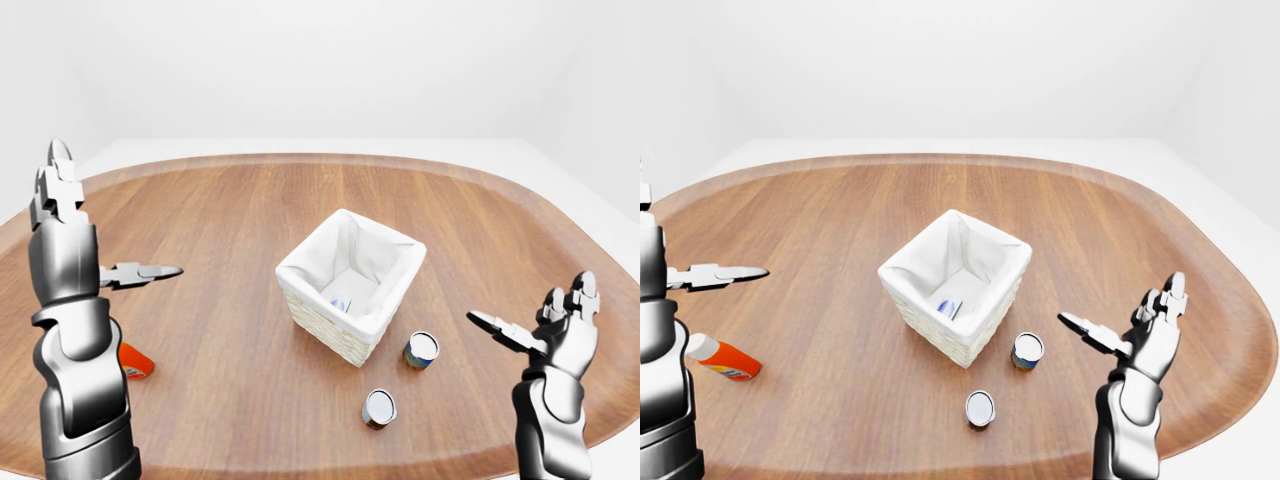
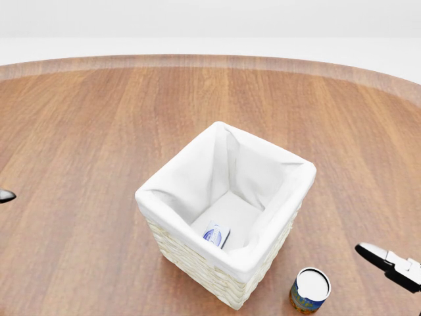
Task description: Pick up the alphabet soup and the cream cheese box, and put them in the basket.
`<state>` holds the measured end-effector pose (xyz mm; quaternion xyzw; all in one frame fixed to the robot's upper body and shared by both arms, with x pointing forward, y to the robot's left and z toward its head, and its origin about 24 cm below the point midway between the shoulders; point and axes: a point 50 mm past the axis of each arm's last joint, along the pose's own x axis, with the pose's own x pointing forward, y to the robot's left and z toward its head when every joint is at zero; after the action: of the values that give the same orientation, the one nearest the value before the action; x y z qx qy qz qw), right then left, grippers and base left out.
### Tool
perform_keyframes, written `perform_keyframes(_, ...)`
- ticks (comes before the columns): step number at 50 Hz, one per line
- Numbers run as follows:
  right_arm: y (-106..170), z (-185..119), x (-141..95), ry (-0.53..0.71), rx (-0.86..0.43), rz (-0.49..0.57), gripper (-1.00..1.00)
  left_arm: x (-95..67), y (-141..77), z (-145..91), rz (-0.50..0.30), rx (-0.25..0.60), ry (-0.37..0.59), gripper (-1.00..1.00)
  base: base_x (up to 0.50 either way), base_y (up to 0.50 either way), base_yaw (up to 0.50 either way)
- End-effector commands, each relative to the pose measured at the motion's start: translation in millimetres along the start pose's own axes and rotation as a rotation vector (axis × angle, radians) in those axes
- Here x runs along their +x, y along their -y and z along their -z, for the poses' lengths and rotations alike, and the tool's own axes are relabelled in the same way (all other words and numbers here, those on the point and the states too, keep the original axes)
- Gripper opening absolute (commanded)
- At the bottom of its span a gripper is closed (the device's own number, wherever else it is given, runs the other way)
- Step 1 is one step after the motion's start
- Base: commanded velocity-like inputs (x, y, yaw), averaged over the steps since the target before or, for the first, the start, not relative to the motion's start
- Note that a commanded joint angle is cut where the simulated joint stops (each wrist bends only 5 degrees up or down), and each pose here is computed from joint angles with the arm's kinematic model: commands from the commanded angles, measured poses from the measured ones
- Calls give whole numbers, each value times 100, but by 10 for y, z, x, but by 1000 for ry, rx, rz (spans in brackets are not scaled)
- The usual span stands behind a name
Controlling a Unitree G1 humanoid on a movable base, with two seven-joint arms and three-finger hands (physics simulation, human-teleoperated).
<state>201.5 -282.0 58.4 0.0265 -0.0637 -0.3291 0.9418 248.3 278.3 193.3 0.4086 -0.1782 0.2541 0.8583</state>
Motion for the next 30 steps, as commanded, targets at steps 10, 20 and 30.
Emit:
perform_keyframes(10,-63,16,-110,-3,-75,-224,100,-7,2,-9,8,3,3,100,0,0,0)
perform_keyframes(20,-204,233,-207,-74,-257,-334,100,-2,8,1,3,13,-1,100,0,0,0)
perform_keyframes(30,-212,423,-196,-144,-311,-339,100,-5,22,9,8,10,-5,100,0,0,0)
